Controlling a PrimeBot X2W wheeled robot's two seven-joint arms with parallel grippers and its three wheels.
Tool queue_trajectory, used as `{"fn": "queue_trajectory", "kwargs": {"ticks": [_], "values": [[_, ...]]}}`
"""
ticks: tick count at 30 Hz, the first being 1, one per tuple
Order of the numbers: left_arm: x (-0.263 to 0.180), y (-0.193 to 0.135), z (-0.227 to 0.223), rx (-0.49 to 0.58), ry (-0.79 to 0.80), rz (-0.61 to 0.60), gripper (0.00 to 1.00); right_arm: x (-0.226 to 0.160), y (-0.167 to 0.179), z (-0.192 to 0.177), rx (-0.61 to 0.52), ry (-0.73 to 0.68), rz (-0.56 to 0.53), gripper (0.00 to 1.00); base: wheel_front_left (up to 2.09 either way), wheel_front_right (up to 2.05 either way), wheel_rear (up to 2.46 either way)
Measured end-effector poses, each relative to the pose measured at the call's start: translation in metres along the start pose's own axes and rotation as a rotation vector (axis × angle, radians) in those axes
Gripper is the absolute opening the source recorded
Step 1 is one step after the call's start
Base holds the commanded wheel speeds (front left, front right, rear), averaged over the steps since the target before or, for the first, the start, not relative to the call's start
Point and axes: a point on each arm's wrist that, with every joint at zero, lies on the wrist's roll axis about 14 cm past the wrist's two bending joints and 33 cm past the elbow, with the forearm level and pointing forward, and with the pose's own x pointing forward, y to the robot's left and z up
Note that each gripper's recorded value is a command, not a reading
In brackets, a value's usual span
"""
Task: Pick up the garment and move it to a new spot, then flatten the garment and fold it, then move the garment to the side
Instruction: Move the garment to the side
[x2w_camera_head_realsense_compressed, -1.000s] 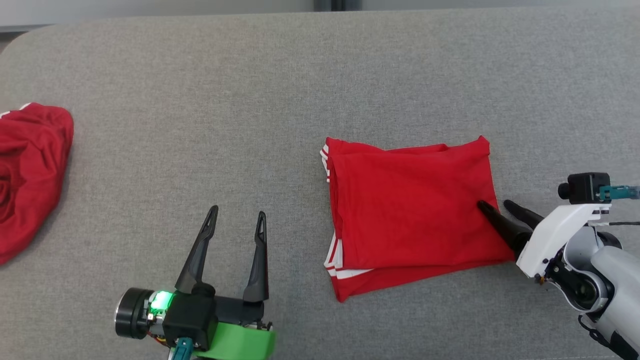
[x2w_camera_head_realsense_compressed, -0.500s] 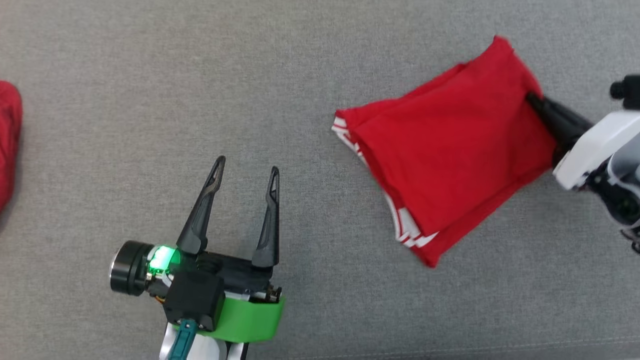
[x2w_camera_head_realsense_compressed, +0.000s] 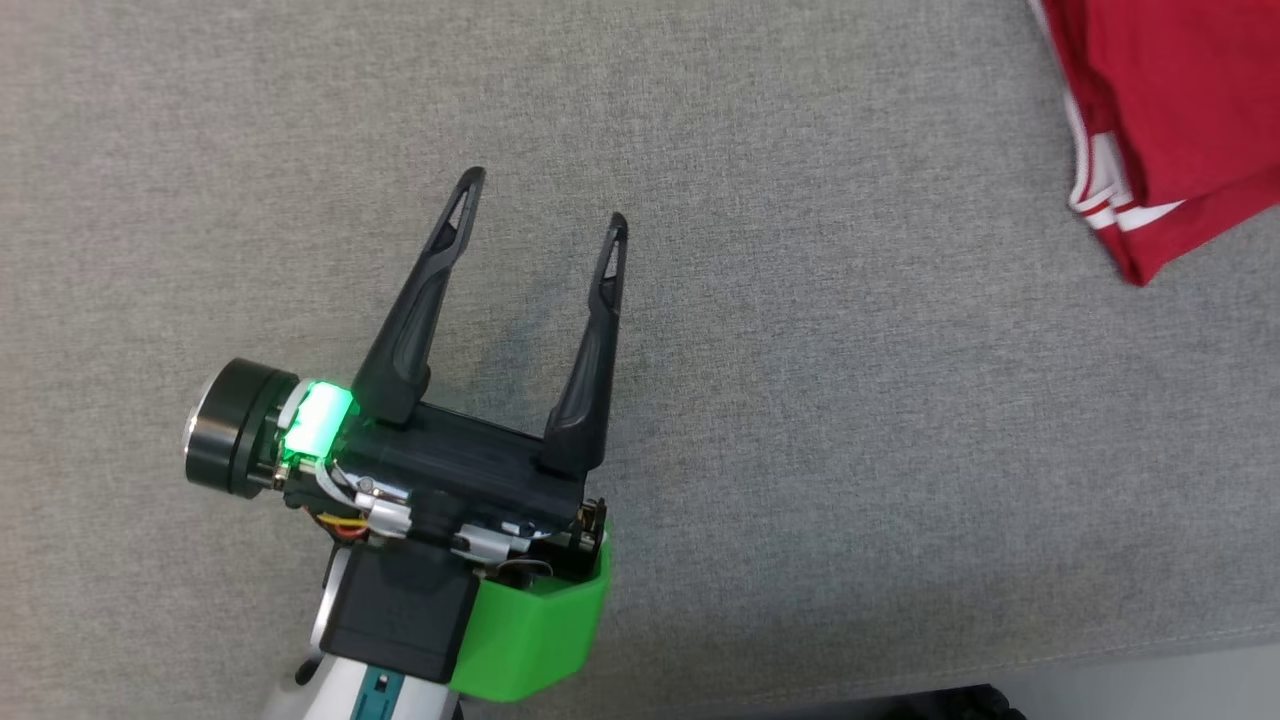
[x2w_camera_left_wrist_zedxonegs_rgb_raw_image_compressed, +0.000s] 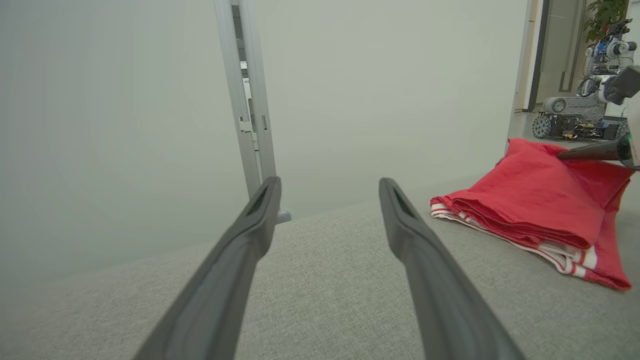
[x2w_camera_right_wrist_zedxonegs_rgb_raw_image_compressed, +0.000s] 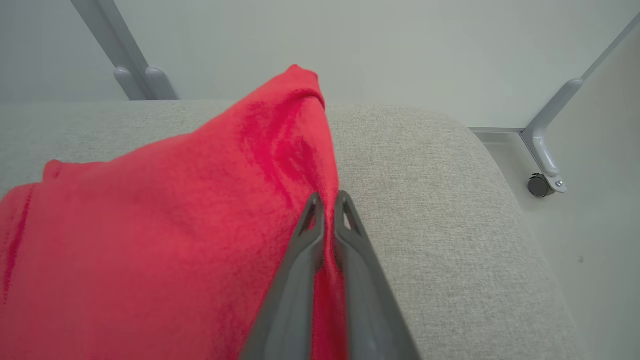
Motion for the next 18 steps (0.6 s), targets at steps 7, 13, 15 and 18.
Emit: {"fn": "queue_trajectory", "kwargs": {"ticks": [7, 13, 15, 18], "values": [[0.005, -0.005, -0.027, -0.009, 0.021, -0.031, 1.0, 0.005, -0.051, -0.002, -0.071, -0.006, -0.126, 0.0, 0.0, 0.0, 0.0], [0.003, -0.004, -0.049, -0.016, 0.062, -0.034, 1.0, 0.005, -0.088, -0.002, -0.111, -0.004, -0.222, 0.0, 0.0, 0.0, 0.0], [0.001, -0.002, -0.052, -0.013, 0.072, -0.029, 1.0, 0.006, -0.094, -0.004, -0.125, 0.005, -0.239, 0.0, 0.0, 0.0, 0.0], [-0.002, 0.002, -0.055, -0.002, 0.084, -0.021, 1.0, 0.007, -0.105, -0.007, -0.134, 0.014, -0.275, 0.03, 0.0, 0.0, 0.0]]}}
